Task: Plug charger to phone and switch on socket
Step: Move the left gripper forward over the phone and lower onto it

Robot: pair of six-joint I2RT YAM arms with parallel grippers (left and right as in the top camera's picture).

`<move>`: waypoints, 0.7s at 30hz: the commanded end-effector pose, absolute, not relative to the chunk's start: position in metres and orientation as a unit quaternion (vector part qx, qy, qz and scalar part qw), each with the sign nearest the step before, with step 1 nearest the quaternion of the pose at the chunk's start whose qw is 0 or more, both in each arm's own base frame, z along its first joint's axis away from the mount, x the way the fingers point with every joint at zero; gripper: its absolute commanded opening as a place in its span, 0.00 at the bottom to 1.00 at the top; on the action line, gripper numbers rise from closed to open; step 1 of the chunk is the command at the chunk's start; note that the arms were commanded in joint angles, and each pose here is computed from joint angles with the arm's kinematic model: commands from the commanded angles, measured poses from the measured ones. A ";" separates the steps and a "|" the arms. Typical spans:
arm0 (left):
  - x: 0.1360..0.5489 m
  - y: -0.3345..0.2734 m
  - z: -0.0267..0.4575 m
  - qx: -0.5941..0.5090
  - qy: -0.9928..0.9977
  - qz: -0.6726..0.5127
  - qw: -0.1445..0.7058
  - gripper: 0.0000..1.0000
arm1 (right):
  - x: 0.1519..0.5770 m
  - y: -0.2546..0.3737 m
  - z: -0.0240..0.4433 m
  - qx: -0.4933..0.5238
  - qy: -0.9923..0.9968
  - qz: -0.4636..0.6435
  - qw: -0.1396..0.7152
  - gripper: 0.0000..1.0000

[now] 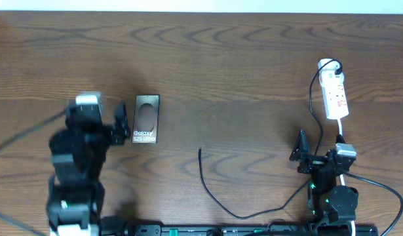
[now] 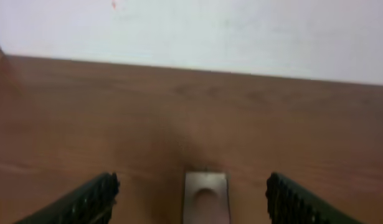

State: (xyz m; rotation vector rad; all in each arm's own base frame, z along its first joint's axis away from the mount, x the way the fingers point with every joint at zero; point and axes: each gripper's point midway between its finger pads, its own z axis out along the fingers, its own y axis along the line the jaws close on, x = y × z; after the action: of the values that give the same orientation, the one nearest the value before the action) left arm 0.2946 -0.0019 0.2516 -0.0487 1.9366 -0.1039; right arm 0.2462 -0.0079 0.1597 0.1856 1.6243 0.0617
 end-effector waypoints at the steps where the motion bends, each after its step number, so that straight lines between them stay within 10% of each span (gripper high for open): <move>1: 0.317 -0.006 0.274 -0.022 0.850 -0.060 0.523 0.78 | 0.246 -0.012 0.159 0.084 0.725 0.016 0.683 0.99; 21: 0.362 -0.004 0.151 -0.055 0.988 -0.062 0.129 0.78 | 0.246 -0.012 0.159 0.084 0.725 0.016 0.683 0.99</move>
State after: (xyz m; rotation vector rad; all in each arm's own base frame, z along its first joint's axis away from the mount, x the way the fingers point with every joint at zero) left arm 0.3583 -0.0011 0.1522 -0.1501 2.8665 -0.1595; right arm 0.2462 -0.0080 0.1598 0.1859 1.6239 0.0615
